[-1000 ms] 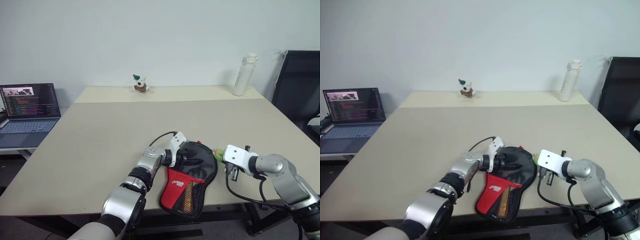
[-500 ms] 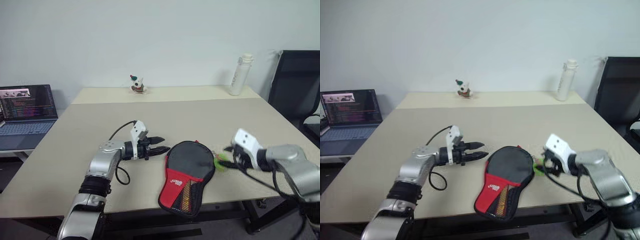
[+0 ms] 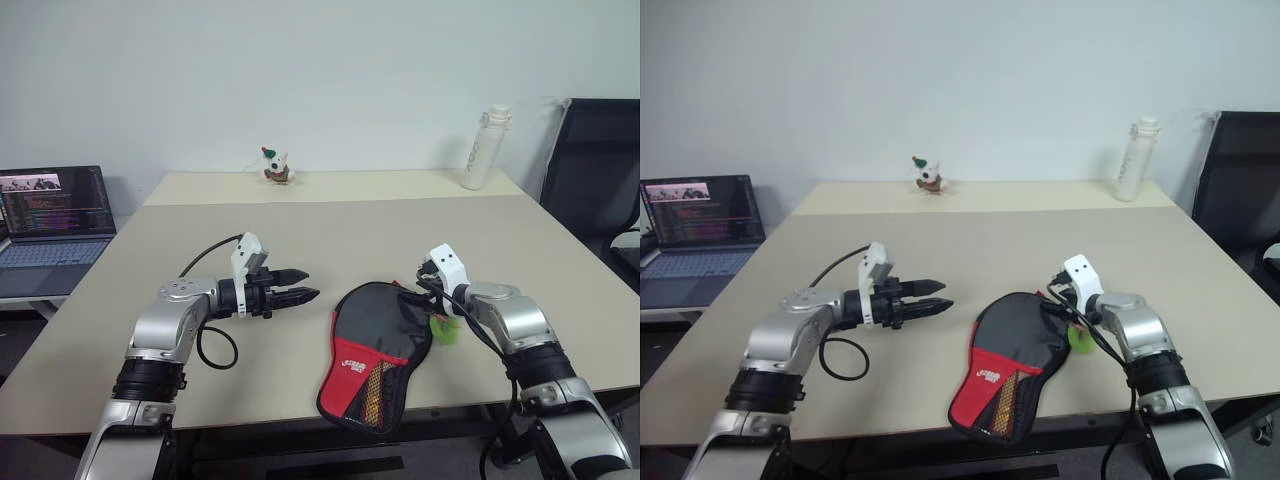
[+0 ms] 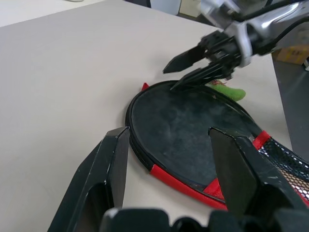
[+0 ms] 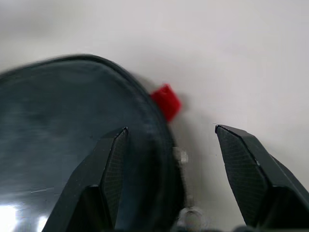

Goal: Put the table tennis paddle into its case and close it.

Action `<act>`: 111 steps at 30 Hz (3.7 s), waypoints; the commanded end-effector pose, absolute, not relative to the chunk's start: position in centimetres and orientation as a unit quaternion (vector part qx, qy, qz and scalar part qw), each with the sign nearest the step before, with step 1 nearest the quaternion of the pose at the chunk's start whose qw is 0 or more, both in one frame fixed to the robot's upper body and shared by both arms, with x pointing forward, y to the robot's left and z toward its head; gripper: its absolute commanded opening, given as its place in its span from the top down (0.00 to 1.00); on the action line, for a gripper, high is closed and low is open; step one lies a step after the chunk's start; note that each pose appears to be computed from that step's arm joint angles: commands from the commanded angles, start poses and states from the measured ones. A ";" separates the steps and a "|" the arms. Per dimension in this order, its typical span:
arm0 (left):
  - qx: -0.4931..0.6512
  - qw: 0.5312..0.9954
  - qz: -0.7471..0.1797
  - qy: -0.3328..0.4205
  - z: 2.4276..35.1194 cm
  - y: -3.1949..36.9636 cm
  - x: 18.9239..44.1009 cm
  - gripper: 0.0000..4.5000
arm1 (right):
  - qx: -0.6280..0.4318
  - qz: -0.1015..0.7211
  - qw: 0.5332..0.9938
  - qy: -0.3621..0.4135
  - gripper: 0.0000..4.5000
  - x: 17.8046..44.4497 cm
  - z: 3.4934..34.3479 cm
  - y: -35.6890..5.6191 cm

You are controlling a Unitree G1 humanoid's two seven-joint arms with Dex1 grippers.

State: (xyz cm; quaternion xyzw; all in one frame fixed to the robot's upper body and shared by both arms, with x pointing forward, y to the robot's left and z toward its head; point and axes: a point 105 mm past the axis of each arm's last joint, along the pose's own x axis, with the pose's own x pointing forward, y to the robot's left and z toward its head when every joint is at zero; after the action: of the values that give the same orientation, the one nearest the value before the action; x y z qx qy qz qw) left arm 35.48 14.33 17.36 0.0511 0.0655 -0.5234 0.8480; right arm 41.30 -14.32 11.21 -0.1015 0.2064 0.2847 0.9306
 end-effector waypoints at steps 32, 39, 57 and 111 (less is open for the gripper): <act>0.075 0.857 -0.509 0.034 18.3 13.9 34.7 0.37 | -0.247 0.415 0.867 0.123 0.99 45.0 16.9 -4.0; 0.076 0.856 -0.511 0.033 18.2 13.7 34.7 0.37 | -0.252 0.424 0.863 0.110 0.99 44.8 17.2 -2.0; 0.065 0.845 -0.530 0.031 17.8 12.0 34.9 0.37 | -0.197 0.425 0.879 0.091 0.64 44.6 18.4 -3.4; 0.153 0.751 -0.634 0.100 9.2 2.7 37.9 0.37 | -0.476 0.309 0.818 0.088 0.01 36.8 13.1 -17.1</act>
State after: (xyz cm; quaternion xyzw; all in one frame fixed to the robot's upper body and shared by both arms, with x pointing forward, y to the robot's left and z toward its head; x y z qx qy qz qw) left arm 37.96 3.10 9.38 0.1507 0.0985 -0.6322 0.7536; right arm 36.29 -17.63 11.90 -0.4686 0.1139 0.3162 0.8170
